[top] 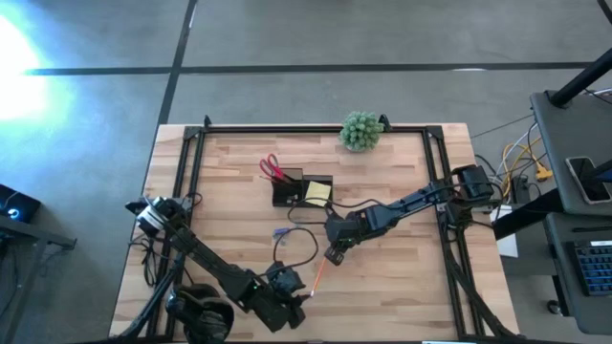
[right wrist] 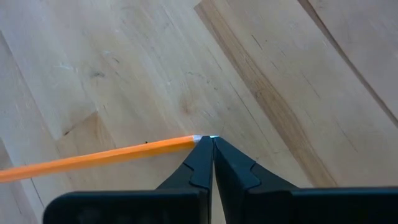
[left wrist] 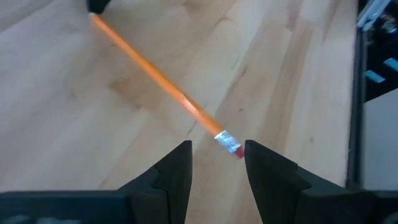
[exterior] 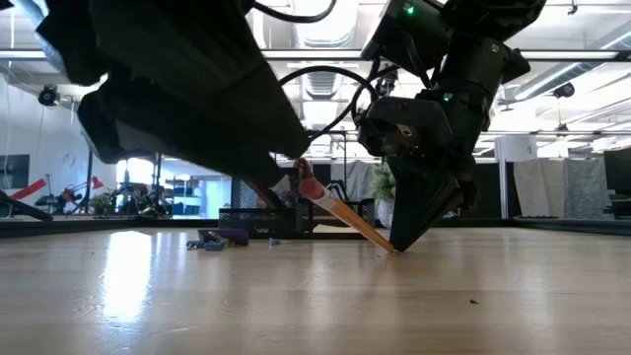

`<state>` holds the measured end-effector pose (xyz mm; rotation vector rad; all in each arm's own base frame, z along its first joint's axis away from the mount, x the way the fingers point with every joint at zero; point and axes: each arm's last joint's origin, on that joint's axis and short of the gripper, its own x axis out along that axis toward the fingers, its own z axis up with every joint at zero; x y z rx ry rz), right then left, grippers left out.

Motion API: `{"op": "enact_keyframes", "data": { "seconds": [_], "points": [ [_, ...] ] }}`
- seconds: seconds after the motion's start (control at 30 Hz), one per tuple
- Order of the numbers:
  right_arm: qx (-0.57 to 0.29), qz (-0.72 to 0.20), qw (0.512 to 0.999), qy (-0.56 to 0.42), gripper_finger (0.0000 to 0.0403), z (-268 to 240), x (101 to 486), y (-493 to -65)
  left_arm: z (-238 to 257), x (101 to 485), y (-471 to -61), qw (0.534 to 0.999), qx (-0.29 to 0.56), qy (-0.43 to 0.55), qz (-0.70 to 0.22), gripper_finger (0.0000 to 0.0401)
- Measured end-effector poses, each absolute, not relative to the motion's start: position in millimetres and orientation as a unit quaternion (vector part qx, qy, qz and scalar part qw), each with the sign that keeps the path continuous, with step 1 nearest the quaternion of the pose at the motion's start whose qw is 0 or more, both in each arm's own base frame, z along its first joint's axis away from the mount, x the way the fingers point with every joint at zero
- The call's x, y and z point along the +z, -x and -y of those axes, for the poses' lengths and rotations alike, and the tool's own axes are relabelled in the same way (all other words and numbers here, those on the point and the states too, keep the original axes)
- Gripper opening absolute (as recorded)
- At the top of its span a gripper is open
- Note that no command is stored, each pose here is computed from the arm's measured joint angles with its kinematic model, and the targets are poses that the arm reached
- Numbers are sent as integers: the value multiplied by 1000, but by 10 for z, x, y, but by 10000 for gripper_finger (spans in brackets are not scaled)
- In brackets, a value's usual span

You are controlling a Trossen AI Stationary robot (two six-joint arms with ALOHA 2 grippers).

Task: Pick and place office supplies into organizer
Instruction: Put the orange pencil into the desk organizer

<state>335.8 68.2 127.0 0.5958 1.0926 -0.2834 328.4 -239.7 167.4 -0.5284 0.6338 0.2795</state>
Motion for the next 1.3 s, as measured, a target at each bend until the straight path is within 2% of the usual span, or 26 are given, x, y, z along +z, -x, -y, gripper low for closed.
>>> {"op": "enact_keyframes", "data": {
  "seconds": [0.47,0.73,0.9,1.07,1.2,1.3],
  "points": [
    [-128,-512,805,-270,8,-680,1255,-3347,2484,1569,-3499,907,136,256,-304,132],
    [-121,-513,810,-258,8,-689,1289,-3326,2170,1544,-3396,891,193,192,-362,132],
    [-122,-527,803,-250,8,-718,1316,-3275,2062,1538,-3422,889,196,206,-358,132],
    [-70,-549,795,-249,9,-1029,1329,-3194,1920,1451,-3388,883,212,202,-366,132],
    [-35,-559,785,-264,9,-1360,1372,-3112,1883,1528,-3308,885,206,208,-362,132],
    [-8,-538,797,-275,9,-1556,1419,-3116,1849,1593,-3234,885,203,210,-361,132]
  ]
}}
